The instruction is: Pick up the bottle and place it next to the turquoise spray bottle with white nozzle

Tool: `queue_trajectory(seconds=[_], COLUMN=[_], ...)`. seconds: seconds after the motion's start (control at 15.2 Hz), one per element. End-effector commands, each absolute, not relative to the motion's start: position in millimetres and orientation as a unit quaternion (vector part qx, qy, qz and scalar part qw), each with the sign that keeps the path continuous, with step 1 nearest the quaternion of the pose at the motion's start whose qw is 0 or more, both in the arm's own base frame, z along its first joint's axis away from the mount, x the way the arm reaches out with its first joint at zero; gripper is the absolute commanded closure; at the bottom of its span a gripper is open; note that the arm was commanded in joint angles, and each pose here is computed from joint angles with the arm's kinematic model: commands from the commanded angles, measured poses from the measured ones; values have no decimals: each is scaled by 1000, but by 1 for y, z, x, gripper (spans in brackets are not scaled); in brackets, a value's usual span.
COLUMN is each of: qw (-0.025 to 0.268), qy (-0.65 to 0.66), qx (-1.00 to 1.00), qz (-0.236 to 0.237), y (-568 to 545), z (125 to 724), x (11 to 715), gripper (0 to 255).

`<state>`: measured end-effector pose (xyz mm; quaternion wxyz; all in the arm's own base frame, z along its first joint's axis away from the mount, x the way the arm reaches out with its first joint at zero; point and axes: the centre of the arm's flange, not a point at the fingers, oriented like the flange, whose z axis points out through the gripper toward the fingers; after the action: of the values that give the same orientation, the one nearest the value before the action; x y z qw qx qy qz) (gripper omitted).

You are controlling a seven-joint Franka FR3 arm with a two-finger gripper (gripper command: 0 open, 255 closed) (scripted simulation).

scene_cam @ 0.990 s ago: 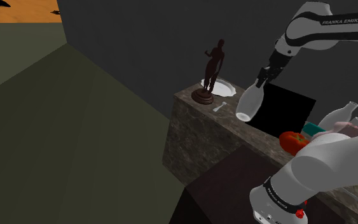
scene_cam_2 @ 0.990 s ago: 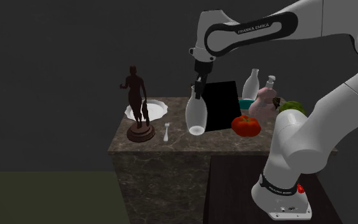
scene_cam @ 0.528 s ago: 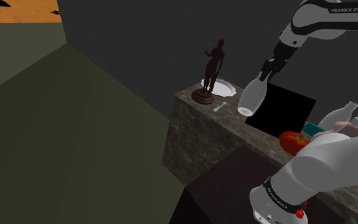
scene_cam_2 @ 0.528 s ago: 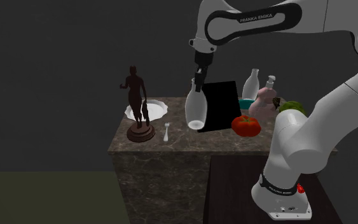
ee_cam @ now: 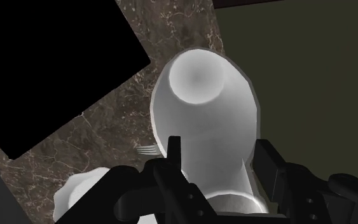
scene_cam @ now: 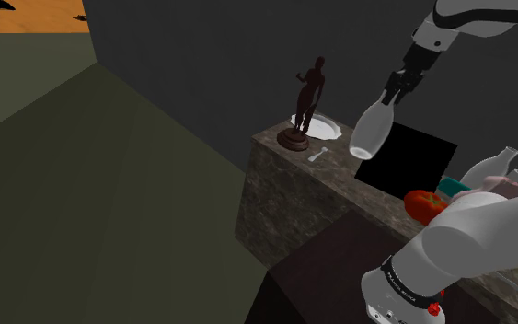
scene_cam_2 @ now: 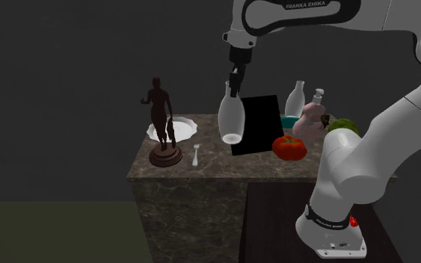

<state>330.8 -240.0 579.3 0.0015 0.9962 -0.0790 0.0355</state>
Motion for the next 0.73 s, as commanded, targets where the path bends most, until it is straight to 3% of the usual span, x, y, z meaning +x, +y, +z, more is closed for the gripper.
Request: queue_trajectory(seconds=[0.0, 0.66], qw=[2, 2], qy=[-79, -79], qx=[996, 996], qz=[36, 36], y=[-239, -239], z=[590, 643], x=[329, 329], gripper=[255, 255])
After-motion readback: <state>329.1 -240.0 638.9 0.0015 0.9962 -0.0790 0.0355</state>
